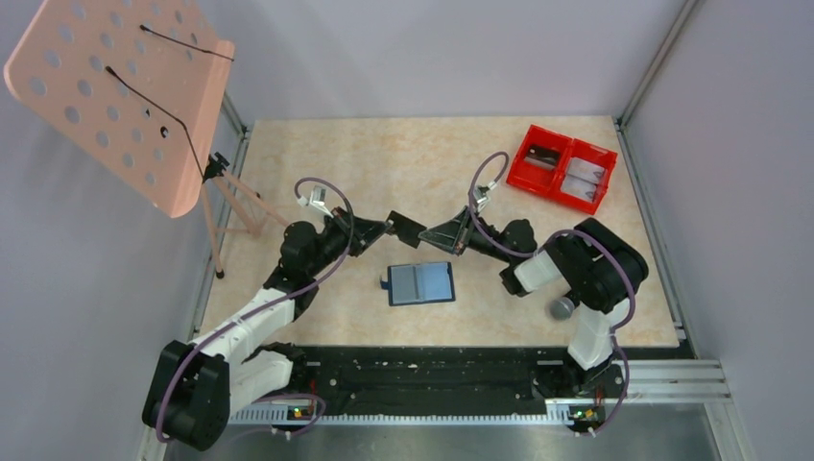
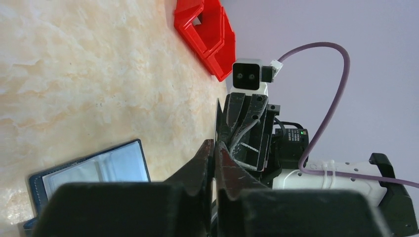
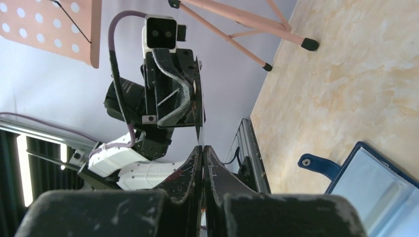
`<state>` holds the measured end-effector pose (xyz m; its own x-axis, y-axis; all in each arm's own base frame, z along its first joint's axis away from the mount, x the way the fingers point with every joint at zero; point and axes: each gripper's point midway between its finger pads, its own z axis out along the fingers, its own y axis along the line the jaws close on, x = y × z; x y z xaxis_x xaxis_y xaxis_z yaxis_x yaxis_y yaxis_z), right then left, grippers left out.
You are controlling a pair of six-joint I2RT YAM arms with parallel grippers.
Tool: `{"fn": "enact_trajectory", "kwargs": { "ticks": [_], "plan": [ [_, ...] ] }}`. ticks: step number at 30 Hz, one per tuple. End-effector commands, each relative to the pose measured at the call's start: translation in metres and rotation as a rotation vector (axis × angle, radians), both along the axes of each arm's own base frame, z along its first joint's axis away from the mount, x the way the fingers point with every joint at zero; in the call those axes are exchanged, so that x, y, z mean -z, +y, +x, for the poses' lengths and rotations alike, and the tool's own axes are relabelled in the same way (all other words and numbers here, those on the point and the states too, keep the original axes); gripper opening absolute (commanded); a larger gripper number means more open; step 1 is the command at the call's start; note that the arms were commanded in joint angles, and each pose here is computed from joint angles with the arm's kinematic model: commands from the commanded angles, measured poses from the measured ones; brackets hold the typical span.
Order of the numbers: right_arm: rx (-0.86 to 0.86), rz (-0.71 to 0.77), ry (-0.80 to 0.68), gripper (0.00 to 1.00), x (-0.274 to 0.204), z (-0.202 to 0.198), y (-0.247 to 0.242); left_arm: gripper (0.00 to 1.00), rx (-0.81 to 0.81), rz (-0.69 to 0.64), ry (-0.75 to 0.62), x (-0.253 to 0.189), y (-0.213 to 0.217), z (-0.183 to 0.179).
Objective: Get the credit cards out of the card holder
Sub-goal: Place the credit card in the storage box.
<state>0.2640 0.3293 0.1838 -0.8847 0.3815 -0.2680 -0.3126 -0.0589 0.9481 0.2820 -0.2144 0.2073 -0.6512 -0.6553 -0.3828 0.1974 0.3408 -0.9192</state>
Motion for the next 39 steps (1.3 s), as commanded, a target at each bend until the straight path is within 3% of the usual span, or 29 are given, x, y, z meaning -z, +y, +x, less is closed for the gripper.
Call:
{"fn": "enact_trajectory", "kwargs": {
  "ticks": [1, 3, 5, 6, 11, 18, 26, 34, 39],
  "plan": [
    [0.0, 0.128, -0.203, 0.0, -0.046, -0.003, -0.001, 0.17, -0.003, -0.02, -0.059, -0.015, 0.002, -0.001],
    [0.02, 0.127, -0.204, 0.0, -0.047, 0.006, -0.009, 0.4, -0.006, 0.004, -0.053, -0.012, 0.003, -0.003],
    [0.045, 0.12, -0.191, 0.0, -0.045, 0.019, -0.022, 0.69, -0.02, 0.042, -0.047, -0.01, 0.007, -0.004],
    [0.053, 0.116, -0.189, 0.0, -0.045, 0.025, -0.028, 0.77, -0.027, 0.063, -0.051, -0.01, 0.009, -0.004],
    [0.092, 0.069, -0.158, 0.0, -0.04, 0.062, -0.066, 0.94, -0.061, 0.169, -0.091, -0.016, 0.021, -0.006],
    [0.225, -0.08, -0.052, 0.0, -0.021, 0.128, -0.131, 0.98, -0.039, 0.422, -0.123, -0.033, 0.036, -0.01],
    [0.444, -0.596, 0.064, 0.0, 0.027, 0.197, -0.221, 0.98, -0.027, 0.638, -0.172, -0.044, 0.056, -0.014],
    [0.532, -0.694, 0.177, 0.0, 0.023, 0.219, -0.308, 0.98, -0.024, 0.747, -0.182, -0.041, 0.07, -0.018],
    [0.558, -0.743, 0.224, 0.0, 0.019, 0.232, -0.338, 0.98, -0.039, 0.756, -0.189, -0.036, 0.073, -0.018]
  ]
}}
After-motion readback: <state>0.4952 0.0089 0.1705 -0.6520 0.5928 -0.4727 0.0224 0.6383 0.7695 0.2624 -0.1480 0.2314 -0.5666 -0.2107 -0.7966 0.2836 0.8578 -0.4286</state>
